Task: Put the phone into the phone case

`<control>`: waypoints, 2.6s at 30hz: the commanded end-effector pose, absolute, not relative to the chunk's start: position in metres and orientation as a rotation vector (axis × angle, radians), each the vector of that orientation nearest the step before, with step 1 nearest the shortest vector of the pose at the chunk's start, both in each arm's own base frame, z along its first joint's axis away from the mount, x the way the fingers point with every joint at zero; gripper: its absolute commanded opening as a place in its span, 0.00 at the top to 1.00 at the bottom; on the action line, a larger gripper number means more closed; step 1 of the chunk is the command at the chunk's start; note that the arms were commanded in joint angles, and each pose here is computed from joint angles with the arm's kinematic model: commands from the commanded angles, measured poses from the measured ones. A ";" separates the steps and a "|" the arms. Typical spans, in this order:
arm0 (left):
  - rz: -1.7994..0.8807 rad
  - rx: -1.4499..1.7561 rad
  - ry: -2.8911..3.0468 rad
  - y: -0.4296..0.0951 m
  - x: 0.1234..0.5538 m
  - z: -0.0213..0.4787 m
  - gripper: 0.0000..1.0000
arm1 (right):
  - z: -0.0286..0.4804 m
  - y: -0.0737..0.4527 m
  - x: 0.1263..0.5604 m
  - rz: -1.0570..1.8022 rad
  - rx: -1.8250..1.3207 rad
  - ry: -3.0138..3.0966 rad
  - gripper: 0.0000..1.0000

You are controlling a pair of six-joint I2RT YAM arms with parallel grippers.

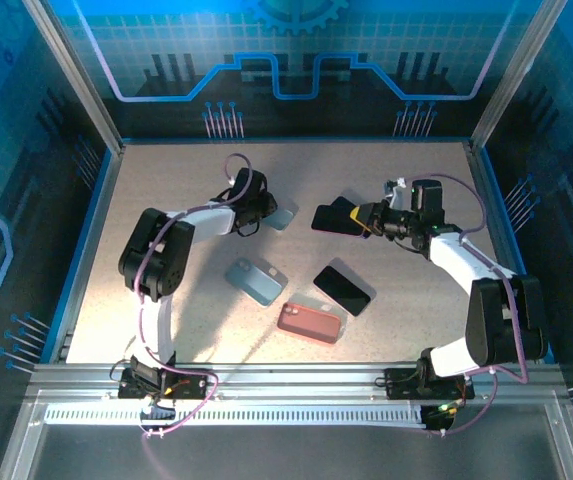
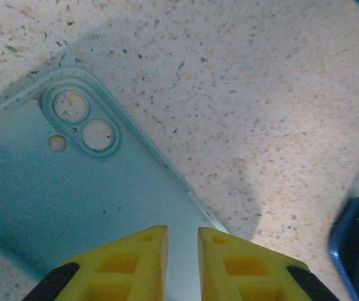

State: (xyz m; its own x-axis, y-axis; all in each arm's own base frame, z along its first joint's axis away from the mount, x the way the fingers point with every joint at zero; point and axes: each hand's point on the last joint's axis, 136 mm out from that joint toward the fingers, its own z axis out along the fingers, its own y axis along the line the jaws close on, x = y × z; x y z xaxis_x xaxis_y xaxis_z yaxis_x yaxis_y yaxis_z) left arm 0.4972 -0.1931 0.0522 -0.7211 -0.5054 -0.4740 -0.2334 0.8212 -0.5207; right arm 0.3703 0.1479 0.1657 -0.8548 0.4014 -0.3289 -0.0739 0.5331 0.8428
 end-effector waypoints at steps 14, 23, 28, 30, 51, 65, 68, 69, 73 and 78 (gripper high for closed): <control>-0.595 -0.603 2.591 -0.211 0.460 -0.001 0.84 | 0.178 0.136 0.357 1.278 0.242 2.243 1.00; -0.717 -0.789 2.609 -0.246 0.418 -0.011 0.87 | 0.180 0.135 0.343 1.272 0.242 2.244 1.00; -0.821 -0.903 2.539 -0.269 0.404 -0.006 0.87 | 0.171 0.135 0.334 1.258 0.252 2.277 1.00; -0.862 -0.907 2.513 -0.276 0.403 0.002 0.87 | 0.165 0.137 0.330 1.256 0.251 2.295 1.00; -0.738 -0.552 2.442 -0.222 0.503 0.050 0.76 | 0.122 0.181 0.325 1.274 0.233 2.394 1.00; -0.721 -0.522 2.466 -0.217 0.485 0.020 0.75 | 0.103 0.184 0.353 1.220 0.224 2.453 1.00; -0.735 -0.548 2.454 -0.212 0.474 0.020 0.75 | 0.097 0.186 0.360 1.212 0.215 2.477 1.00; -0.744 -0.556 2.447 -0.211 0.472 0.022 0.75 | 0.096 0.186 0.362 1.211 0.212 2.482 1.00; -0.809 -0.589 2.434 -0.213 0.460 0.025 0.74 | 0.088 0.187 0.364 1.205 0.195 2.517 1.00; -0.880 -0.617 2.414 -0.216 0.443 0.028 0.74 | 0.094 0.186 0.376 1.165 0.127 2.532 1.00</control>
